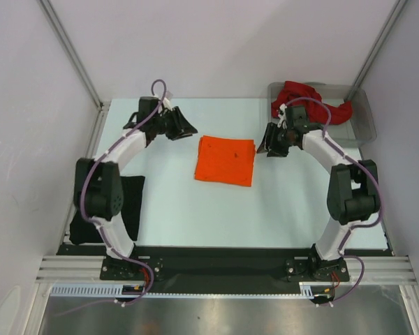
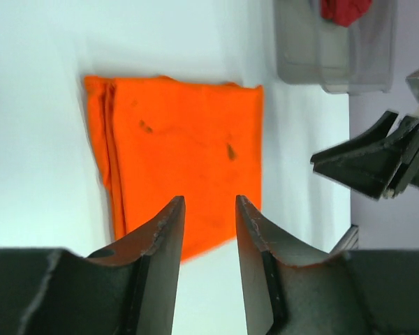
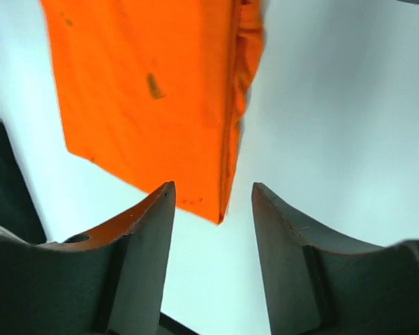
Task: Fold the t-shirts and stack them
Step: Fold the tshirt, then neatly place the folded tshirt to the corner
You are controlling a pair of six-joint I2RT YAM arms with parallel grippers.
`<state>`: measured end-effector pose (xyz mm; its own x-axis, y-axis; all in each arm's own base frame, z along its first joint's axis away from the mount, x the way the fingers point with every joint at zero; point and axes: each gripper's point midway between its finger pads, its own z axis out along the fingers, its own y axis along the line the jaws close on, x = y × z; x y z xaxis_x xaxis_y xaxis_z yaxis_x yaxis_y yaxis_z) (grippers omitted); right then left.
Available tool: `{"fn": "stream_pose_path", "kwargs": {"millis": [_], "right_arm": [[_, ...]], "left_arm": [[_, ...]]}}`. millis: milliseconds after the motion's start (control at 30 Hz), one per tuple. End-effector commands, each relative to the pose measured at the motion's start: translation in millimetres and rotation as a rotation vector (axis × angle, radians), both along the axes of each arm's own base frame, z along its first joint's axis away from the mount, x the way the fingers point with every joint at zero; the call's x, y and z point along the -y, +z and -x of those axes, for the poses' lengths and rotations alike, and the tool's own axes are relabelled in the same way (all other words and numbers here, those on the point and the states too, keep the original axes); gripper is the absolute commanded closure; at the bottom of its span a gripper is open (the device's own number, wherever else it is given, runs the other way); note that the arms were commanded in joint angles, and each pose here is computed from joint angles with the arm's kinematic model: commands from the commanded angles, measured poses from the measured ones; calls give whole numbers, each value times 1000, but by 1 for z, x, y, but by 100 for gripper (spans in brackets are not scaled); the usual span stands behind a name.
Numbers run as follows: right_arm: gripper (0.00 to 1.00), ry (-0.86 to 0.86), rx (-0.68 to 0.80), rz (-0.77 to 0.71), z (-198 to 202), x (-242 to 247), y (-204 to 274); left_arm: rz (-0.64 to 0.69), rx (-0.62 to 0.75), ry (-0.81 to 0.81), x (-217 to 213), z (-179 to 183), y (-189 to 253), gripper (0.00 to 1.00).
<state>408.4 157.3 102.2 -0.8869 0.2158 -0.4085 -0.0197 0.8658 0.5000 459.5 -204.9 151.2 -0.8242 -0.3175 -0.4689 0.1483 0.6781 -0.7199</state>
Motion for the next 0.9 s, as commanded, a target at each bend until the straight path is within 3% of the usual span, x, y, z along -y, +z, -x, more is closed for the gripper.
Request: {"fn": "stream_pose_path", "kwargs": {"millis": [0,133,167,233,267,400,467,533,567,667,867], "right_arm": [[45,61,92,102,8,-4,34],[32,189,184,198,20,-45,47],[28,263,213,219,32,-69,50],[25,338,288,291,36,-84,59],[24,411,333,300,49,-109,63],[21,657,598,477,73,-155,71],[21,713,708,568,76,-166,62],[18,885,779,668,97,-181,43],[18,922,822,694,101,-190,41],[18,1069,893,840,112,-201,22],[27,1166,865,971,106,-200,-16]], "left_arm": [[-107,38,44,-27,36,21,59],[-103,20,101,-41,79,29,56],[-106,-25,108,-45,93,14,39],[-99,-42,141,-53,106,13,24],[-108,-41,158,-59,120,12,21],[-129,-45,233,-80,147,11,17],[-112,-79,286,-90,159,4,13],[-52,-73,341,-97,166,14,10],[-41,-83,358,-99,172,10,5],[-19,-57,412,-107,180,18,0],[-190,-162,542,-143,183,6,0]]}}
